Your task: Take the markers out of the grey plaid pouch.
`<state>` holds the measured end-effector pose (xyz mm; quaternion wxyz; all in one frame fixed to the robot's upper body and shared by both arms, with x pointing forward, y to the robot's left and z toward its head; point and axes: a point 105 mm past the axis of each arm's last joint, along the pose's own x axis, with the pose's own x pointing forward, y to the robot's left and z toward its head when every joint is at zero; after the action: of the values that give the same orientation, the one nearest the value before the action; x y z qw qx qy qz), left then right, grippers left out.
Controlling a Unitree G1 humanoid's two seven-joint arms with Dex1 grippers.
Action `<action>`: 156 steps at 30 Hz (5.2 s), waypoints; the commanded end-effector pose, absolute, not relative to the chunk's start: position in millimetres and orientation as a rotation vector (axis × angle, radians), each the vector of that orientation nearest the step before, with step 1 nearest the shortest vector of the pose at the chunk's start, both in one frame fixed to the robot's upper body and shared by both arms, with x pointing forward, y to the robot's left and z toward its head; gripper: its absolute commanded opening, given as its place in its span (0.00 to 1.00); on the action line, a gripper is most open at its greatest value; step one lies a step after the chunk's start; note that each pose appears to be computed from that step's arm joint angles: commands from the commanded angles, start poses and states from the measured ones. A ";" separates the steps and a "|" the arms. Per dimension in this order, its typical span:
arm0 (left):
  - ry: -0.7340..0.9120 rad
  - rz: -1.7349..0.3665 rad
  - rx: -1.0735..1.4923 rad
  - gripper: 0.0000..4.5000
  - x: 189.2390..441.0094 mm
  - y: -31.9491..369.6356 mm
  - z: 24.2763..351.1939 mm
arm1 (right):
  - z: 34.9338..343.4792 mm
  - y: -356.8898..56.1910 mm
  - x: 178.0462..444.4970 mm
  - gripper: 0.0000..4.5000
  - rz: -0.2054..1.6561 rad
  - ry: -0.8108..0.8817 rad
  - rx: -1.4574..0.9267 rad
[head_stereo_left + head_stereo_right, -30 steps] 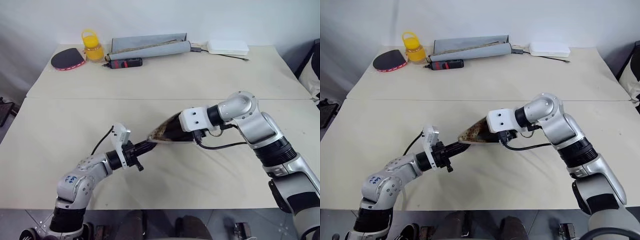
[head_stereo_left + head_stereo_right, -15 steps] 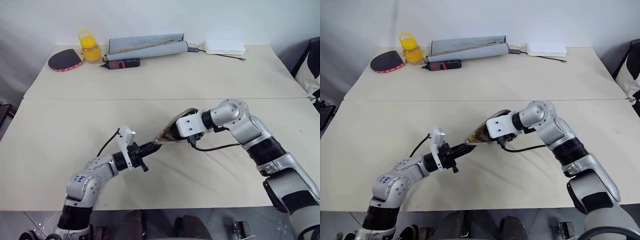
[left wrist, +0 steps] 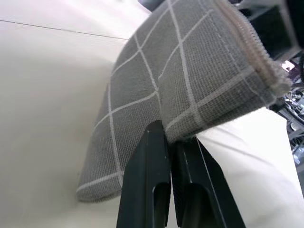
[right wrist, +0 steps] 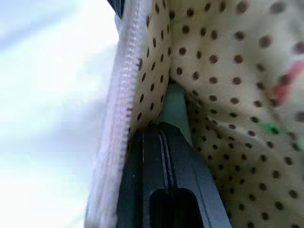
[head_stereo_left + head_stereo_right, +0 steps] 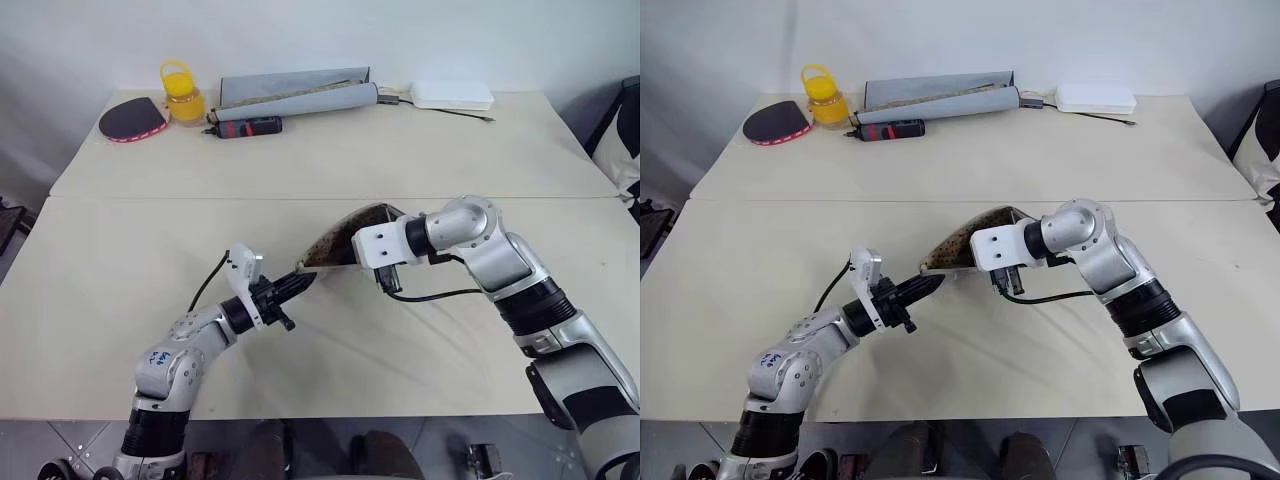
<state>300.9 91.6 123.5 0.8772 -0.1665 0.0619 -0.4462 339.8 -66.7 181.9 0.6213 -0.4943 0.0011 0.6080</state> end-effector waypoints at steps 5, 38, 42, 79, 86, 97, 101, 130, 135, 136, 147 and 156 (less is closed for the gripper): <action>0.158 -1.013 -0.416 0.00 292.7 88.5 136.3 | 220.7 -74.6 316.1 0.00 1.486 -0.016 -0.978; 0.194 -1.095 -0.260 0.00 290.6 63.8 126.7 | 190.4 -97.8 322.2 0.38 1.498 0.242 -1.150; 0.188 -1.099 -0.254 0.00 289.6 61.4 126.2 | 189.9 -96.4 326.2 0.38 1.484 0.210 -1.177; 0.145 -1.091 -0.230 0.00 286.6 57.0 129.9 | 172.8 -110.2 338.4 0.24 1.430 0.259 -1.144; 0.121 -1.063 -0.209 0.00 291.5 64.1 133.7 | 218.6 -105.3 318.4 0.24 1.494 0.157 -0.880; 0.099 -0.996 -0.167 0.00 300.4 86.4 141.4 | 295.9 -74.7 310.7 0.24 1.481 -0.164 -0.599; 0.096 -0.952 -0.169 0.00 300.0 104.4 142.4 | 312.4 -96.7 335.1 0.24 1.319 -0.199 -0.663; 0.060 -0.933 -0.154 0.00 301.3 107.8 155.3 | 155.8 -184.1 370.9 0.62 1.139 0.314 -1.055; 0.056 -0.936 -0.158 0.00 301.1 106.4 156.4 | 196.6 -168.3 360.3 0.75 1.196 0.205 -0.862; 0.055 -0.937 -0.158 0.00 301.0 106.2 156.7 | 213.7 -160.5 354.6 0.75 1.229 0.163 -0.802; 0.067 -0.981 -0.143 0.00 299.2 95.1 156.0 | 303.2 -78.9 315.8 0.14 1.401 -0.235 -0.581; 0.079 -1.012 -0.065 0.00 297.9 93.9 167.6 | 239.1 -75.3 356.9 0.01 1.308 -0.216 -1.168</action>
<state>302.8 99.1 151.0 0.8793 -0.0443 0.0667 -0.4696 356.9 -69.2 233.9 0.6578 -0.4669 -0.0830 0.5851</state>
